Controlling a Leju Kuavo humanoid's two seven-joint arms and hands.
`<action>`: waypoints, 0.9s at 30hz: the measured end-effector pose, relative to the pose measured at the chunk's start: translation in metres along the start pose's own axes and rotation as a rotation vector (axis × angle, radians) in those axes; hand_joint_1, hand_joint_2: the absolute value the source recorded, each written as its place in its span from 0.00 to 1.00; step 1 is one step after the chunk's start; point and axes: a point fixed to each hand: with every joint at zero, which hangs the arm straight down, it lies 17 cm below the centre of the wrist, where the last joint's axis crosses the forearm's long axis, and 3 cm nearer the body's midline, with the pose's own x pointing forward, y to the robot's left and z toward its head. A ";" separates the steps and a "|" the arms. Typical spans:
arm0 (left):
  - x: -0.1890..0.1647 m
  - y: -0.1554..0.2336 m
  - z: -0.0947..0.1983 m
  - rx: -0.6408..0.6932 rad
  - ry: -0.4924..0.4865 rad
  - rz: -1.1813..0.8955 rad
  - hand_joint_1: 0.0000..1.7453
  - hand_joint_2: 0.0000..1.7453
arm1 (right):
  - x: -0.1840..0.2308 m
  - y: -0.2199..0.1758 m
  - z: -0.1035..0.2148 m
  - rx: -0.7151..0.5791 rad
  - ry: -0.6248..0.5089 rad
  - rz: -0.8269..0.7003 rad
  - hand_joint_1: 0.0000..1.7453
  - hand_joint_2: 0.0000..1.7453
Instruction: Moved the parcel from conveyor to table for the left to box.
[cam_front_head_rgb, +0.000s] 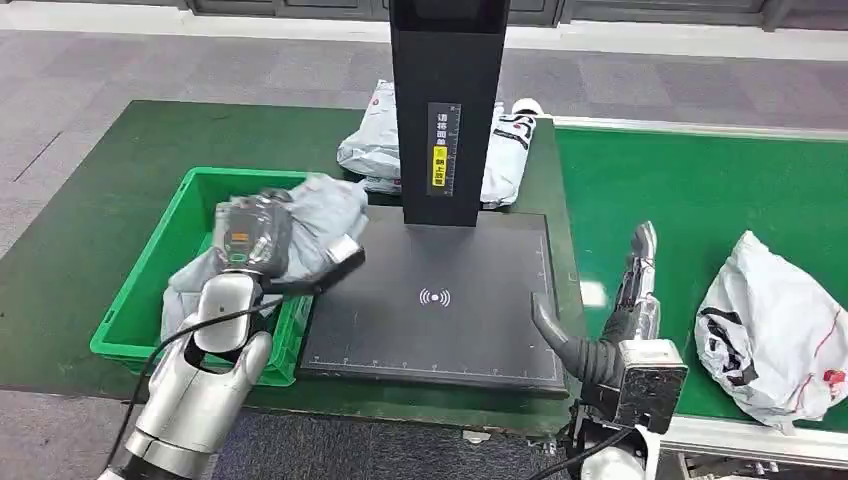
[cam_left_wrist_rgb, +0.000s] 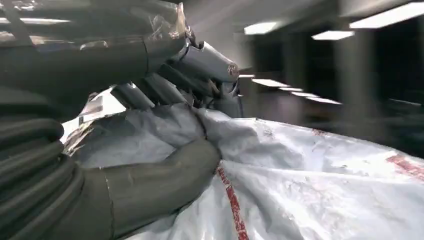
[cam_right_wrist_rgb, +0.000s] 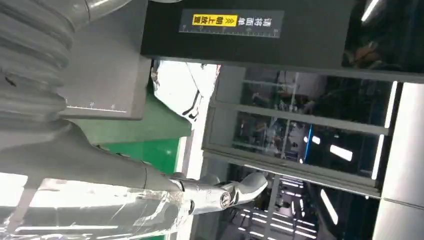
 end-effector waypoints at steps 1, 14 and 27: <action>0.001 -0.001 0.000 -0.005 -0.003 0.000 1.00 1.00 | 0.000 0.000 0.000 0.000 0.000 0.000 0.00 1.00; 0.051 -0.078 0.012 -0.300 -0.221 0.063 0.00 1.00 | 0.002 -0.017 0.001 -0.024 0.011 0.029 0.00 1.00; 0.037 -0.059 -0.006 -0.213 -0.084 0.092 0.00 0.00 | 0.003 -0.024 0.000 -0.057 0.011 0.036 0.00 1.00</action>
